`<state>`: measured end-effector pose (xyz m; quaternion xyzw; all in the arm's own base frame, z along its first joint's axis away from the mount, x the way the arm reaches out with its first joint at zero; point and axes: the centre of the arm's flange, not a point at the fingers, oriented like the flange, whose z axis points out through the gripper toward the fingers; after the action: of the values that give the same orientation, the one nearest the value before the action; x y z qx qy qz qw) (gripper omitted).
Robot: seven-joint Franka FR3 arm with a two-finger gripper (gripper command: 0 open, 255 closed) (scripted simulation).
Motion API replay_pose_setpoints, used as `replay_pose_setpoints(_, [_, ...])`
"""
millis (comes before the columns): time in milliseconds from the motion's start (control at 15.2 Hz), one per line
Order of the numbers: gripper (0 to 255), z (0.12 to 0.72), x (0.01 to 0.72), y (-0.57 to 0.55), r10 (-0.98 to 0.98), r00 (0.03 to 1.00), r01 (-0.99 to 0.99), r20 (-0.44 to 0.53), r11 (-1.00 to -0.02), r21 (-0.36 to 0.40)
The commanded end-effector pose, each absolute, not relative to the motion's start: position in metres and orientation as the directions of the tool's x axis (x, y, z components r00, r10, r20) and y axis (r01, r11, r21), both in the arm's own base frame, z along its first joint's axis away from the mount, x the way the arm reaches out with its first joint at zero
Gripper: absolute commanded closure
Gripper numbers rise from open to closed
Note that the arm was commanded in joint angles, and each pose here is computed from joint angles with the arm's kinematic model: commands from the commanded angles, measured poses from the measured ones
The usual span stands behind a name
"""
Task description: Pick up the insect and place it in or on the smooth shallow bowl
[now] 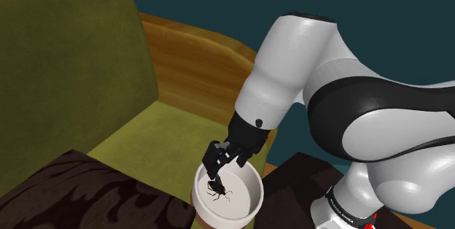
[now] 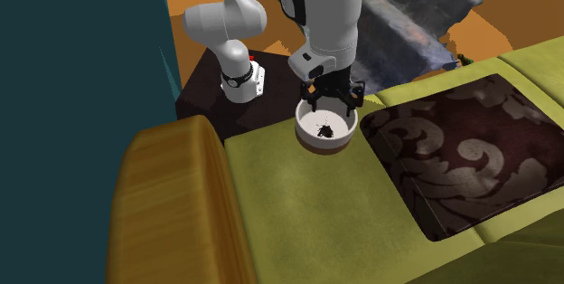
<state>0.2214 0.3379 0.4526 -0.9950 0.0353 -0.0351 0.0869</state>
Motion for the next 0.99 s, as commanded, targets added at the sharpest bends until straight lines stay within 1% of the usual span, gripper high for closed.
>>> replay_pose_setpoints(0, [0,0.453,0.221,0.338,-0.076,0.995,-0.064,0.064,-0.982,-0.175])
replay_pose_setpoints(132, [0,0.453,0.221,0.338,-0.076,0.995,-0.064,0.064,-0.982,-0.175])
replay_pose_setpoints(396, [0,0.502,0.218,0.329,-0.076,0.995,-0.064,0.064,-0.982,-0.176])
replay_pose_setpoints(924, [0,0.502,0.218,0.329,-0.076,0.995,-0.064,0.064,-0.982,-0.176])
